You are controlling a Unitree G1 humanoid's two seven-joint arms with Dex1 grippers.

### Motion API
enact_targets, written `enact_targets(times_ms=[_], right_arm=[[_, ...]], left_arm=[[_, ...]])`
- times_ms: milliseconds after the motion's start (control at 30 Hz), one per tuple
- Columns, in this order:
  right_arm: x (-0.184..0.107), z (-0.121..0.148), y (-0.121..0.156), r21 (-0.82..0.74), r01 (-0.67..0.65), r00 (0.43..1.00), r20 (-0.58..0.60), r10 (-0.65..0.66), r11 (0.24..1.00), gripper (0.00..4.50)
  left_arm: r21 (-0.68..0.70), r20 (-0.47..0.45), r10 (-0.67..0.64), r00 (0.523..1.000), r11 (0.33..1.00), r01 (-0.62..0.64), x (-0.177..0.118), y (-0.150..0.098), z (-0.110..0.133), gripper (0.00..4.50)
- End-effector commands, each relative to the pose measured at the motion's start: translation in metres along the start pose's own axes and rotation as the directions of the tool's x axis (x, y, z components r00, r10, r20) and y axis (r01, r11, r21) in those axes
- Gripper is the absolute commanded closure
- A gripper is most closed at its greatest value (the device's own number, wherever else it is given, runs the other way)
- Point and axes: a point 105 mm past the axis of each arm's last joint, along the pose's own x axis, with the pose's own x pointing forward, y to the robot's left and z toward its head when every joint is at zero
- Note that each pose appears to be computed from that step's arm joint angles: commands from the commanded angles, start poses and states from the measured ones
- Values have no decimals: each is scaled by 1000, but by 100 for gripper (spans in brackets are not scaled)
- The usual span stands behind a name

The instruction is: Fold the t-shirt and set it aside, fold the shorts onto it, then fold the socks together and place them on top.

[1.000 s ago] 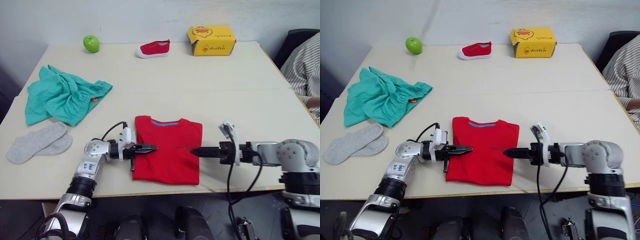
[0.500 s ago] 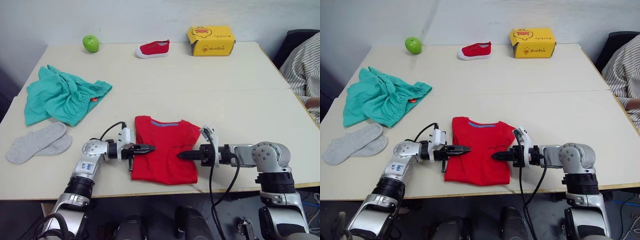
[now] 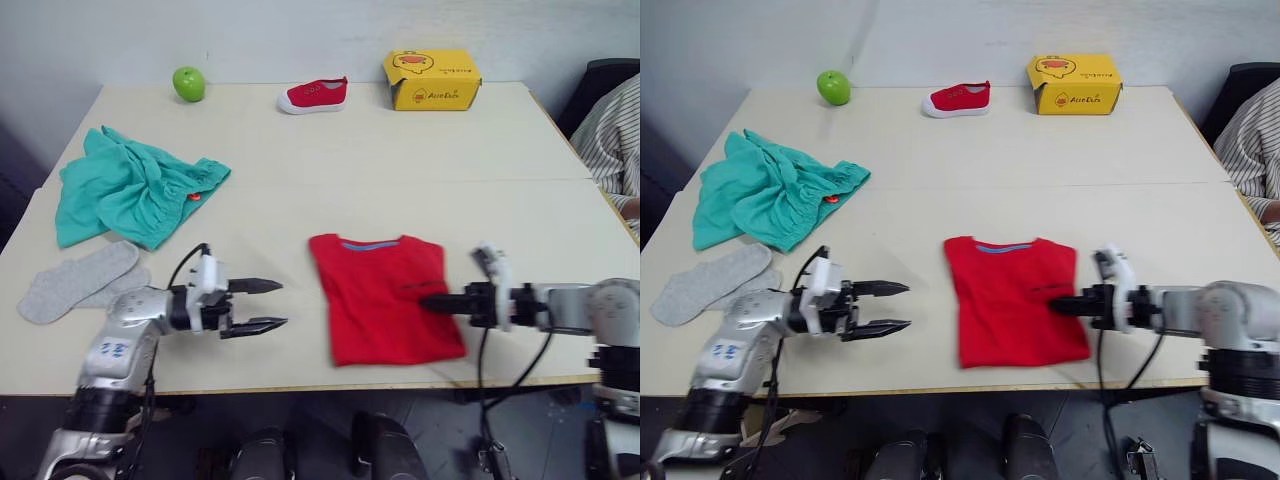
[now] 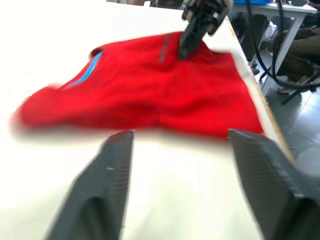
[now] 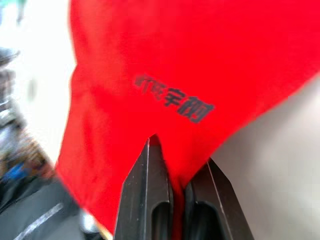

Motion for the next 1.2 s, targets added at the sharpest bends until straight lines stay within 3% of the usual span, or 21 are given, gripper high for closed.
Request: enact_targets(times_ms=[33, 133, 300, 500, 633, 800, 867, 967, 1100, 1200], right_arm=[[-29, 6, -25, 11, 81, 995, 57, -82, 997, 450], [-61, 8, -60, -3, 207, 975, 84, -206, 978, 450], [-90, 28, -96, -183, 336, 939, 143, -313, 924, 450], [-94, 45, -118, -312, 417, 909, 131, -396, 853, 450], [-90, 53, -124, -269, 446, 895, 150, -421, 853, 450], [-90, 64, -124, -346, 477, 879, 207, -430, 808, 303], [-105, 71, -125, -428, 521, 853, 232, -468, 738, 237], [-134, 94, -118, -521, 626, 779, 391, -490, 580, 128], [-156, 111, -81, -706, 605, 796, 526, -299, 369, 6], [-158, 118, -49, -758, 598, 799, 589, -119, 259, 6]], left_arm=[[30, 40, -3, 999, 1000, 2, -10, -7, 16, 3], [25, 46, 24, 999, 999, -25, -19, -9, 18, 3], [26, 46, 46, 998, 999, -47, -26, -9, 19, 3], [27, 25, 64, 998, 998, -64, -33, -8, 23, 3], [29, 21, 71, 997, 997, -72, -34, -8, 28, 3], [35, 45, 85, 995, 996, -86, -32, -7, 31, 0], [31, 50, 100, 994, 994, -101, -32, -5, 31, 0], [21, 52, 145, 988, 989, -146, -35, -2, 29, 0], [16, 45, 190, 981, 981, -191, -41, 0, 23, 0], [23, 30, 222, 975, 975, -223, -47, 3, 18, 0]])
